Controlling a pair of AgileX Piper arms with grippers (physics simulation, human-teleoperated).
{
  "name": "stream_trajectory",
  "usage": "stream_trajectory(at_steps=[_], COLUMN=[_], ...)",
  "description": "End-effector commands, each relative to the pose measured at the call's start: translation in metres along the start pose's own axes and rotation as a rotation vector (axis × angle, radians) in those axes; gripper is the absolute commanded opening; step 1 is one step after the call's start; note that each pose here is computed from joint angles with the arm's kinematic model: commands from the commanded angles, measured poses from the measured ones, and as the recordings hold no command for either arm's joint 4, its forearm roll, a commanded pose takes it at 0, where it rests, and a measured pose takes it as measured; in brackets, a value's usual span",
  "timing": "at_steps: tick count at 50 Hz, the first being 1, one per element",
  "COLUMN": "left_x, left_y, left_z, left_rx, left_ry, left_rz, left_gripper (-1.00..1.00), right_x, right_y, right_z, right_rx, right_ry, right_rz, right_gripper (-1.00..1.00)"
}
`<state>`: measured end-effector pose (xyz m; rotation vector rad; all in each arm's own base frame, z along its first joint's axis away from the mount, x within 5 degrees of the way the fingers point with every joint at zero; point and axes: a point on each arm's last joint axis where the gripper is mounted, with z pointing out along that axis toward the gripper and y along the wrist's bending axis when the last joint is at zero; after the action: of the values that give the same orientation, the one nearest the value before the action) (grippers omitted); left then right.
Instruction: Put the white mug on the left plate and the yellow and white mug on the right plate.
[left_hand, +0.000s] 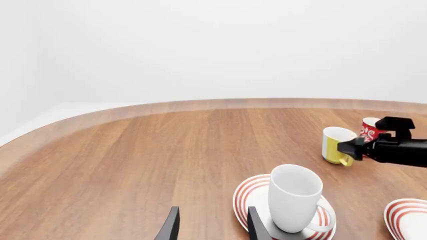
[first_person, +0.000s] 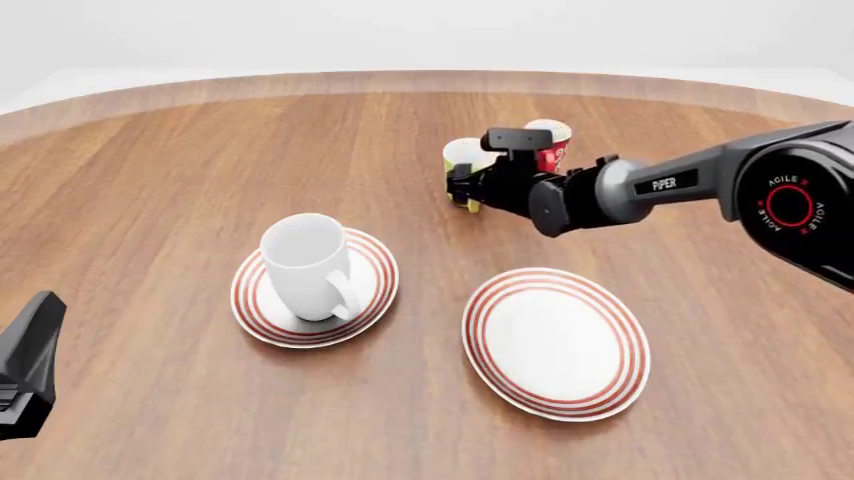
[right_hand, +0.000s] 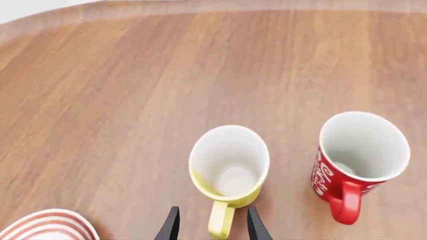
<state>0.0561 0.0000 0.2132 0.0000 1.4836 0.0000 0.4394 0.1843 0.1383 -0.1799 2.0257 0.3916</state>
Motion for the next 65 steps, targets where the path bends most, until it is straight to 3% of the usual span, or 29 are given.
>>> stream_trajectory(at_steps=[1,28,49,50,65], left_x=[0.0,0.0,0.0,0.0,0.0], left_y=[0.0,0.0,0.0,0.0,0.0], left_z=[0.0,0.0,0.0,0.0,0.0], left_rx=[0.0,0.0,0.0,0.0,0.0], left_ry=[0.0,0.0,0.0,0.0,0.0], left_rz=[0.0,0.0,0.0,0.0,0.0], left_gripper=[1.0,1.0,1.0,1.0,1.0], right_x=[0.003,0.008,0.011,0.011,0.009], right_y=[0.002,-0.011,-0.008,-0.008,-0.006], right_z=[0.003,0.008,0.012,0.012,0.009], right_rx=[0.0,0.029,0.025,0.025,0.021], right_ry=[0.02,0.052,0.067,0.067,0.06], right_rz=[0.009,0.012,0.013,0.013,0.013], right_gripper=[1.0,1.0,1.0,-1.0,-1.0])
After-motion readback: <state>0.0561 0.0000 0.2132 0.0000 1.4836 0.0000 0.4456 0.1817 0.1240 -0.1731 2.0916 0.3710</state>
